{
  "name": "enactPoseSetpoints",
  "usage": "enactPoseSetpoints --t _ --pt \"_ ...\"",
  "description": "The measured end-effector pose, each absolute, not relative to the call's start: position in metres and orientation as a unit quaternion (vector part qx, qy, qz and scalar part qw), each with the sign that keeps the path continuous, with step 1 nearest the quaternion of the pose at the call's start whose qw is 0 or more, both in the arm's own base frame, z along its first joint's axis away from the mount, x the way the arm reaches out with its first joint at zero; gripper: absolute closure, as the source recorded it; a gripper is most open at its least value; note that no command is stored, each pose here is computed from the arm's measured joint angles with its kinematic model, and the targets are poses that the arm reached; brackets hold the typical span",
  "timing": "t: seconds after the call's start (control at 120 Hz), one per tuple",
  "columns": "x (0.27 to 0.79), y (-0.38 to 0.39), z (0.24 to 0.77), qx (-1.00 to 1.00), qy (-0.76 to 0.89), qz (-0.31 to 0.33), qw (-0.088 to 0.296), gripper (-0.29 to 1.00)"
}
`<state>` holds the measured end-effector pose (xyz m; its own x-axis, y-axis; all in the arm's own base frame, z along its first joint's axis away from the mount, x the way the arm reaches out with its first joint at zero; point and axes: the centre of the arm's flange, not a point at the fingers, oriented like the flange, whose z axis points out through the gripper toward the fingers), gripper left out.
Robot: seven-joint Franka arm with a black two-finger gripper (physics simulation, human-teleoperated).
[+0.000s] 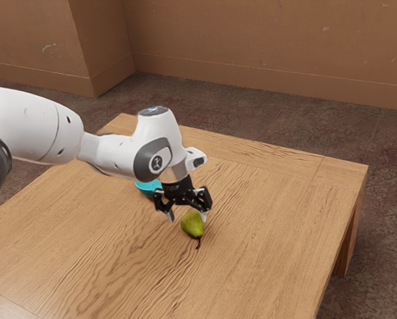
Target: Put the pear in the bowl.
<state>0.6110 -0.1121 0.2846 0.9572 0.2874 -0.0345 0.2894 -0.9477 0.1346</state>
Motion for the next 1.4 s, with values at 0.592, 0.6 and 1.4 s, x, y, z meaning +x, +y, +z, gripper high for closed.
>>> enactPoseSetpoints --t 0.592,0.6,1.4 --pt "0.626 -0.103 0.252 0.991 0.116 -0.019 0.067 0.00" --pt "0.626 -0.103 0.252 0.991 0.115 -0.019 0.067 0.00" --pt "0.635 -0.110 0.253 0.991 0.103 -0.015 0.087 0.30"
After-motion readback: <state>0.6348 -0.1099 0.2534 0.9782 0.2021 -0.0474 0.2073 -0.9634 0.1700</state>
